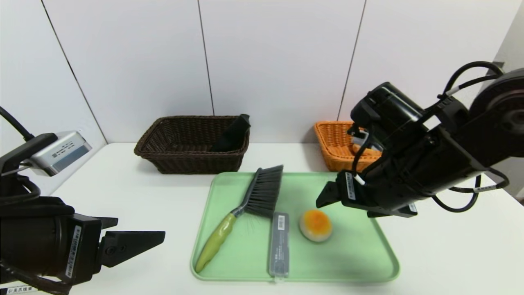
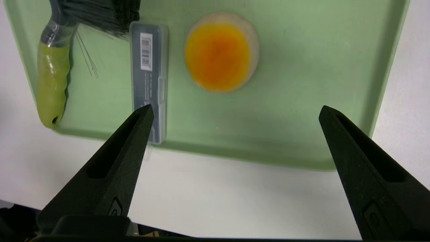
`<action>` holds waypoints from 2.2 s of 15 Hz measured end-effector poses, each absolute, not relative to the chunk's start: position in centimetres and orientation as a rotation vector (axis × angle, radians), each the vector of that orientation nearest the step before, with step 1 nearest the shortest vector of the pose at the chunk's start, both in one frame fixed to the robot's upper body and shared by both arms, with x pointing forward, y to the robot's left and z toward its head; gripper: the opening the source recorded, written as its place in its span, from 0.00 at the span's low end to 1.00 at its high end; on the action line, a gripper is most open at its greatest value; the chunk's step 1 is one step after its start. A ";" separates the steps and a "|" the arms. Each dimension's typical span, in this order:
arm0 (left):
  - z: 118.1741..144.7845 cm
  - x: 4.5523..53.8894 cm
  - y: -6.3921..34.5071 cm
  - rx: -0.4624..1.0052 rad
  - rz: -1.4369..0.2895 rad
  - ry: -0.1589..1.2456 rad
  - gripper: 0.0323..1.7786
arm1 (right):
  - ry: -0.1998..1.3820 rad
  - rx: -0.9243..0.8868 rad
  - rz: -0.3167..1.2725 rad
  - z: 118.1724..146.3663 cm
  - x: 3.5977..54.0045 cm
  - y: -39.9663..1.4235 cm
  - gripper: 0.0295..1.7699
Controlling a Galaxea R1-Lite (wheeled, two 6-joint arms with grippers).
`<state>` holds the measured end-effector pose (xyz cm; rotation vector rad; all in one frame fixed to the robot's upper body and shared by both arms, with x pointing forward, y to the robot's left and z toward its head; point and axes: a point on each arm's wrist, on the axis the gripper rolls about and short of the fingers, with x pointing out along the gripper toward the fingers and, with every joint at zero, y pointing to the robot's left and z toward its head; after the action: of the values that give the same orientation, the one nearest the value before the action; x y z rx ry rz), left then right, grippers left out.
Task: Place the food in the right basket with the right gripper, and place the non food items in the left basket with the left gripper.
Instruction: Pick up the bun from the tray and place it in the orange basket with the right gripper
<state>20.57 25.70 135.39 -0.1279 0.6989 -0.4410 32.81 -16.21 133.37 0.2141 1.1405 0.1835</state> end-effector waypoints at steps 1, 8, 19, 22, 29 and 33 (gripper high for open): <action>135.3 20.5 25.8 -0.128 -0.441 0.699 0.95 | 1.142 0.199 0.169 133.4 33.4 -15.7 0.96; 135.3 20.4 25.8 -0.127 -0.437 0.698 0.95 | 1.242 0.113 0.088 132.5 35.9 -13.0 0.96; 135.2 20.3 25.9 -0.126 -0.436 0.696 0.95 | 1.330 0.056 0.046 129.0 38.2 -10.8 0.96; 135.2 20.3 26.0 -0.126 -0.438 0.695 0.95 | 1.342 0.053 0.035 128.5 38.4 -10.6 0.96; 135.3 20.1 26.0 -0.128 -0.439 0.690 0.95 | 1.369 0.047 0.012 128.1 38.4 -10.6 0.78; 135.4 19.9 26.2 -0.130 -0.440 0.687 0.95 | 1.379 0.047 0.004 127.7 38.5 -10.5 0.49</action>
<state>19.90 26.19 135.37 -0.1296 0.6872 -0.4402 38.50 -10.45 127.69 0.0475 1.3789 0.0035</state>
